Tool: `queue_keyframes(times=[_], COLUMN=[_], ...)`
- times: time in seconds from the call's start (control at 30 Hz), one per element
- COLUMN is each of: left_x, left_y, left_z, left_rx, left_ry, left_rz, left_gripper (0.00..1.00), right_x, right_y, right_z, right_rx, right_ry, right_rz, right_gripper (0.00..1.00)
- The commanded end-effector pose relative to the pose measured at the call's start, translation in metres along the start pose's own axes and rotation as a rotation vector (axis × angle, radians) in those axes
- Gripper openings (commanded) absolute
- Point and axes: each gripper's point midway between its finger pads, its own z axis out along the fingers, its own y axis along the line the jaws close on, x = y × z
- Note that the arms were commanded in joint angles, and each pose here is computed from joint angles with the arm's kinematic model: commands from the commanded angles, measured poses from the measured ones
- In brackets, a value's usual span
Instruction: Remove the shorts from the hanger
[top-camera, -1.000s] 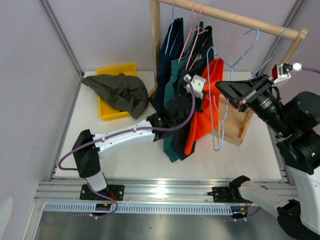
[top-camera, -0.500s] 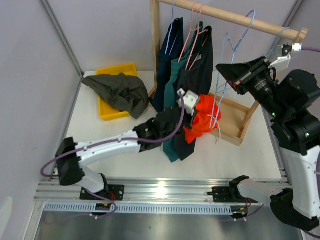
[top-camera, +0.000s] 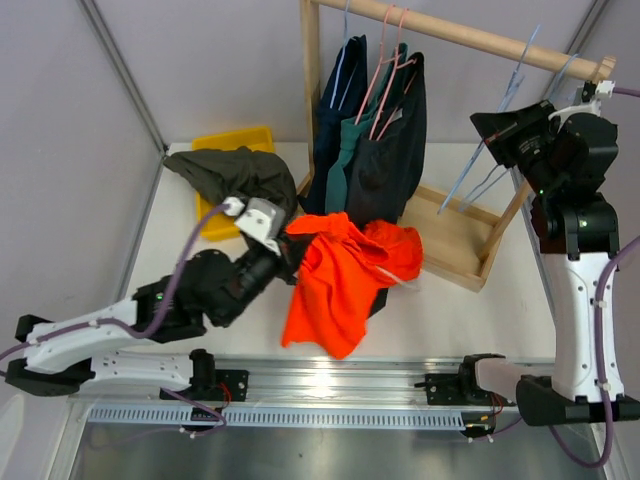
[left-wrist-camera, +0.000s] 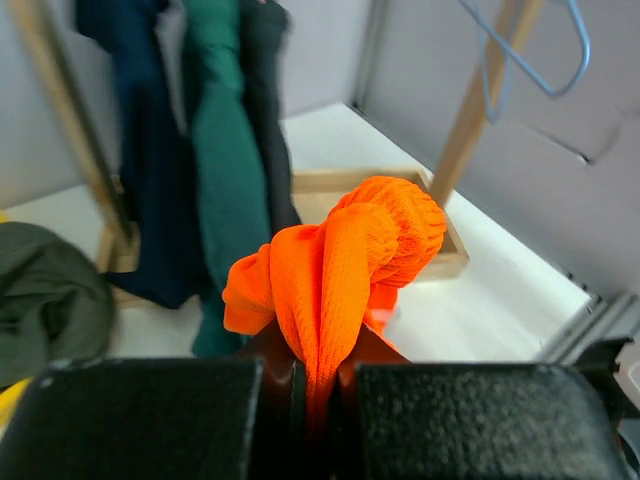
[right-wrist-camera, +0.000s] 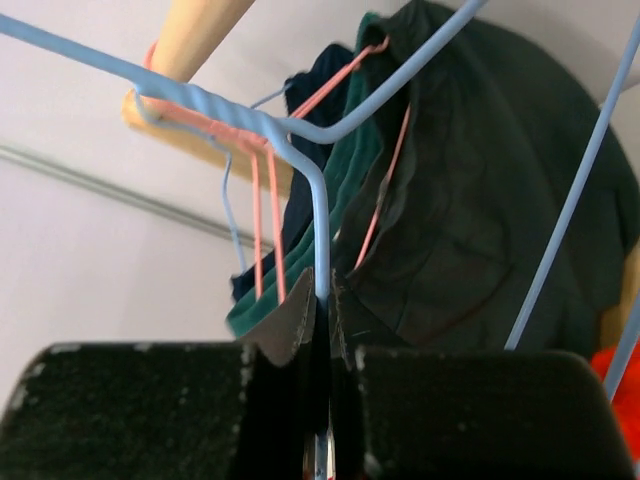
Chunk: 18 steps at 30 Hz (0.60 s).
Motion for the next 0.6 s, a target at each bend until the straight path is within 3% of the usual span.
queue_keyframes(times=[0.0,0.23,0.4,0.57], left_x=[-0.026,-0.052,-0.076,-0.124], left_y=[0.044,0.095,0.131,0.143], left_z=[-0.021,-0.042,-0.044,-0.050], left_rx=[-0.159,-0.287,-0.392,-0.433], left_ry=[-0.028,-0.055,-0.067,-0.144], left_rz=[0.026,0.070,0.108,0.152], left_gripper=[0.00,0.00,0.00,0.00], right_x=[-0.010,-0.024,-0.022,-0.016], right_y=[0.007,-0.019,-0.021,-0.021], right_z=[0.016,0.039,0.027,0.004], right_rx=[-0.103,-0.077,-0.079,-0.077], right_ry=[0.010,0.008,0.008,0.010], right_rz=[-0.015,0.011,0.004,-0.007], right_gripper=[0.00,0.00,0.00,0.00])
